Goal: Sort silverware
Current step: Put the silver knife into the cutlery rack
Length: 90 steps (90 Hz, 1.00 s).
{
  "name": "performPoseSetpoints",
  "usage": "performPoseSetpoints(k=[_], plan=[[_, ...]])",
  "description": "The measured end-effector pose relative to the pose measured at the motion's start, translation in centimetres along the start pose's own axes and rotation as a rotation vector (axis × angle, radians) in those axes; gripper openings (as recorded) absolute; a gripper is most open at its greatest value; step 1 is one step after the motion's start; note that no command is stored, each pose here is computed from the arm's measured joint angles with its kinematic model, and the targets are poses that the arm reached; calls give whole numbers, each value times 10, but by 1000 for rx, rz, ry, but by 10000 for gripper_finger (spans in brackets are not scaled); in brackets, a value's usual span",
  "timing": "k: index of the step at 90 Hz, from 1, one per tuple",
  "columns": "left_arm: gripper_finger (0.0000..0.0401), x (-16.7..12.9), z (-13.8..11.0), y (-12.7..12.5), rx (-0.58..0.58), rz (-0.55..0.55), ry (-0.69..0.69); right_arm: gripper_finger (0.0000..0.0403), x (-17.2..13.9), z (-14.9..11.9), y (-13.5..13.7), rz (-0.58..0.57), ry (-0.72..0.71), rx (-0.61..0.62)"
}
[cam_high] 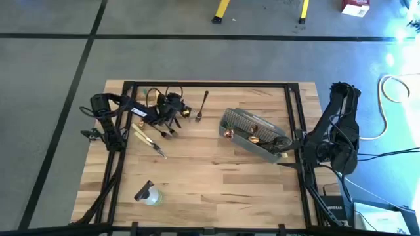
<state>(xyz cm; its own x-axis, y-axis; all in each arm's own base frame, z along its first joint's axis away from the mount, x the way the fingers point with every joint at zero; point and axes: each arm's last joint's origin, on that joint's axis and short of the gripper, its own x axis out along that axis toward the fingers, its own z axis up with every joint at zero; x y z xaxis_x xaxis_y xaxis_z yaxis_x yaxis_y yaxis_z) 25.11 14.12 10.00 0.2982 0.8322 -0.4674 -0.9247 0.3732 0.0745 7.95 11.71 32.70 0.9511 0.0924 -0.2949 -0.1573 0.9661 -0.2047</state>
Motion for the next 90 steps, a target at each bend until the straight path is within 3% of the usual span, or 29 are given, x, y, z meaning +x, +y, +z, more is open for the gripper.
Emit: performPoseSetpoints(k=[20,41,61,90], plan=[[120,6,-8,16,-31,-79,70,169,2,-6,2,-3,13,-20],[120,7,-6,15,-50,-151,78,169,2,-6,2,-3,12,-18],[120,9,-6,19,-160,-136,104,169,2,-6,2,-3,11,-18],[120,1,-7,4,-98,-206,78,169,2,-6,2,-3,12,-19]])
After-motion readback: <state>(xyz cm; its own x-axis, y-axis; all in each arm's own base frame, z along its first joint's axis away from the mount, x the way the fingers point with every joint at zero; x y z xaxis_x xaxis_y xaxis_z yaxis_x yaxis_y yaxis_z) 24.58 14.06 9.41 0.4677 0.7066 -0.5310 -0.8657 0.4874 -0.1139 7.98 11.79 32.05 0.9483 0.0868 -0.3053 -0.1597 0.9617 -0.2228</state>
